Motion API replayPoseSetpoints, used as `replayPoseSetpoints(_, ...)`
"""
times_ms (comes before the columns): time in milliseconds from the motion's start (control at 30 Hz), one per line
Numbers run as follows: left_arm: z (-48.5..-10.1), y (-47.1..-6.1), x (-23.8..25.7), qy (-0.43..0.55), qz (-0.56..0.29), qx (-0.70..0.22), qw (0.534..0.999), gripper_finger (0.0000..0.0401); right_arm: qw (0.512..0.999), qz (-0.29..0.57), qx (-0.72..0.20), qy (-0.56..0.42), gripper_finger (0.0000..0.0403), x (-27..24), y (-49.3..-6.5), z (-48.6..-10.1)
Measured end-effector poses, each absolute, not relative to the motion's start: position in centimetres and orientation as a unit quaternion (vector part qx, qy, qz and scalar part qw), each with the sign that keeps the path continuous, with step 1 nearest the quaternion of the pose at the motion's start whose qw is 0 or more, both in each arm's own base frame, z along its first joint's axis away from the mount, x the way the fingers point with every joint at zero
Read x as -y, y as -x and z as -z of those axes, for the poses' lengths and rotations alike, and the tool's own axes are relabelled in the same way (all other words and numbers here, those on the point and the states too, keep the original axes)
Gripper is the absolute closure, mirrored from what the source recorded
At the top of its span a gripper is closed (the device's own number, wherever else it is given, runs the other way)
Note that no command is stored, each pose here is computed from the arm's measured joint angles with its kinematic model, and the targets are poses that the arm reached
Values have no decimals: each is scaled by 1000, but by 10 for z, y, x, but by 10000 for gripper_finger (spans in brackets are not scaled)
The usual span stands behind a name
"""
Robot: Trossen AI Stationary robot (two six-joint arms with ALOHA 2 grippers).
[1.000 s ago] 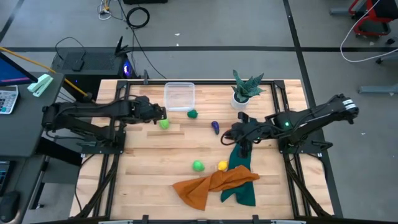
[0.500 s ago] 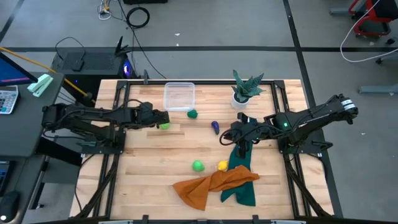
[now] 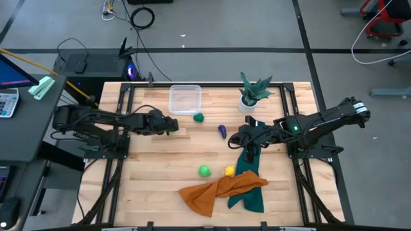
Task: Pick and placing Produce into tupperware
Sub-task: Put the green melon into the transparent bin
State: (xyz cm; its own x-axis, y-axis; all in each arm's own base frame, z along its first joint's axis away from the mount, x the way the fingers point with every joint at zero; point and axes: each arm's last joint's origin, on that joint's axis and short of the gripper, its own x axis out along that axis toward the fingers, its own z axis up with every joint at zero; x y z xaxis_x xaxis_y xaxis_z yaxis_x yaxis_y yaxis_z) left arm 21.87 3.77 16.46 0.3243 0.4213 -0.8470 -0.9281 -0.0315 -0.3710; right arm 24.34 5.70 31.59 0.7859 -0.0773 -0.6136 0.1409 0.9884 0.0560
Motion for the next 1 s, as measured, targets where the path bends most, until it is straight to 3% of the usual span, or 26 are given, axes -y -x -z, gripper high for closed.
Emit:
replayPoseSetpoints(467, -131, -233, -40, 472, -548, -288, 627, 10, 945, 59, -317, -60, 398, -57, -244, -317)
replayPoseSetpoints(1000, -129, -235, -49, 462, -563, -263, 633, 18, 944, 62, -318, -70, 398, -57, -244, -317)
